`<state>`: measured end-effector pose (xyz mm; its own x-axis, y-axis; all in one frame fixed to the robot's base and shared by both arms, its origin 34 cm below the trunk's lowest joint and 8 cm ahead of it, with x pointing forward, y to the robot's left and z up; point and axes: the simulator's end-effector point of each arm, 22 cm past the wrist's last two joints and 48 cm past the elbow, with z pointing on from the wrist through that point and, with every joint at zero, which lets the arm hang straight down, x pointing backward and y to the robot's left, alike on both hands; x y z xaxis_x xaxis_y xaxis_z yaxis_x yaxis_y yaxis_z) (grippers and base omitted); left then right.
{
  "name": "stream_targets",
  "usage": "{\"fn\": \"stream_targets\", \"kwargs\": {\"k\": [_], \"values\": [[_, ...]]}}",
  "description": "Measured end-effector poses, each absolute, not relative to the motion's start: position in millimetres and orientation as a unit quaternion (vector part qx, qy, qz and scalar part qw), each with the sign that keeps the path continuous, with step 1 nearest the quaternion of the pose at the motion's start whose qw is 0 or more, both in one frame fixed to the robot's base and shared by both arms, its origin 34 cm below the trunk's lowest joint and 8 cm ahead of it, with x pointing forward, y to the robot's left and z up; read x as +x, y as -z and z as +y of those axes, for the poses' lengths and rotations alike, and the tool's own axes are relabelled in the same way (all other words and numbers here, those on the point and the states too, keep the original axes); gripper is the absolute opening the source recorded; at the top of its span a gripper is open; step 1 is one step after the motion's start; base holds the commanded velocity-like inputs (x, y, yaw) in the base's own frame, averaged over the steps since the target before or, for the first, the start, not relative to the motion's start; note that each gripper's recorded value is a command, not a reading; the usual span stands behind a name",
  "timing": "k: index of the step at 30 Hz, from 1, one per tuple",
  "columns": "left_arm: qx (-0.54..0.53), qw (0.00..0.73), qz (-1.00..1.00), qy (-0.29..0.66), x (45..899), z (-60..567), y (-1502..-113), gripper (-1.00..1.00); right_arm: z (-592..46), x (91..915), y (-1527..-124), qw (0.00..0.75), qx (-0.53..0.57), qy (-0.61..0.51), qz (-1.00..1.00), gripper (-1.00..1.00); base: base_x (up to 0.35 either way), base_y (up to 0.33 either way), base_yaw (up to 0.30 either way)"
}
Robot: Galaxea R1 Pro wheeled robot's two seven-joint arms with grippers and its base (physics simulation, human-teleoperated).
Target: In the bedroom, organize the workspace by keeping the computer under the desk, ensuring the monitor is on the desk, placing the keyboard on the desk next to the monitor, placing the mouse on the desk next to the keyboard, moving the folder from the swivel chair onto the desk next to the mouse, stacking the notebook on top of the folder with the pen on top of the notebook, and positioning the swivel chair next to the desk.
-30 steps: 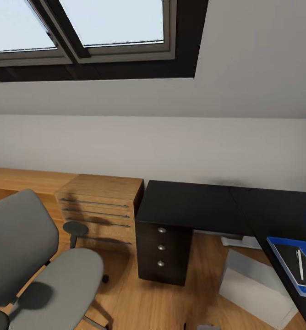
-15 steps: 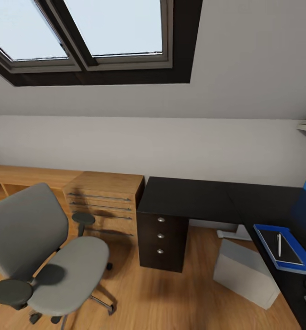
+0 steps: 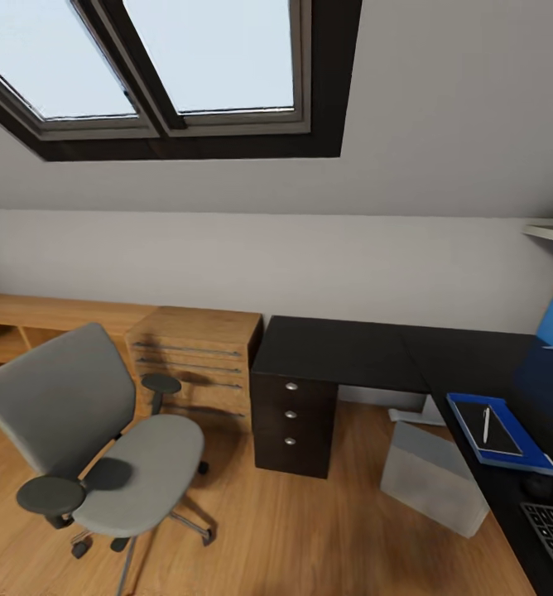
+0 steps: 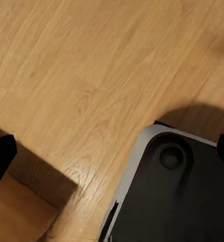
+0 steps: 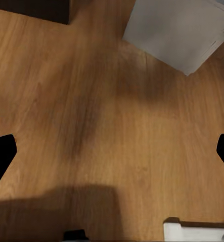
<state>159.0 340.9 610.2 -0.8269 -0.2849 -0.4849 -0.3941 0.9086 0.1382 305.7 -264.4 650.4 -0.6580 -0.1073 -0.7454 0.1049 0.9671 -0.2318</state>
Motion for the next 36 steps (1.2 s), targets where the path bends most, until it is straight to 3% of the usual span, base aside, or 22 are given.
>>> {"fn": "stream_targets", "kwargs": {"k": [36], "values": [[-0.174, 0.207, 0.957, -0.105, 112, 335, -639, 1.0, -255, 275, -683, 0.414, -0.005, 0.106, 0.904, 1.0, -0.002, 0.0, 0.256]]}}
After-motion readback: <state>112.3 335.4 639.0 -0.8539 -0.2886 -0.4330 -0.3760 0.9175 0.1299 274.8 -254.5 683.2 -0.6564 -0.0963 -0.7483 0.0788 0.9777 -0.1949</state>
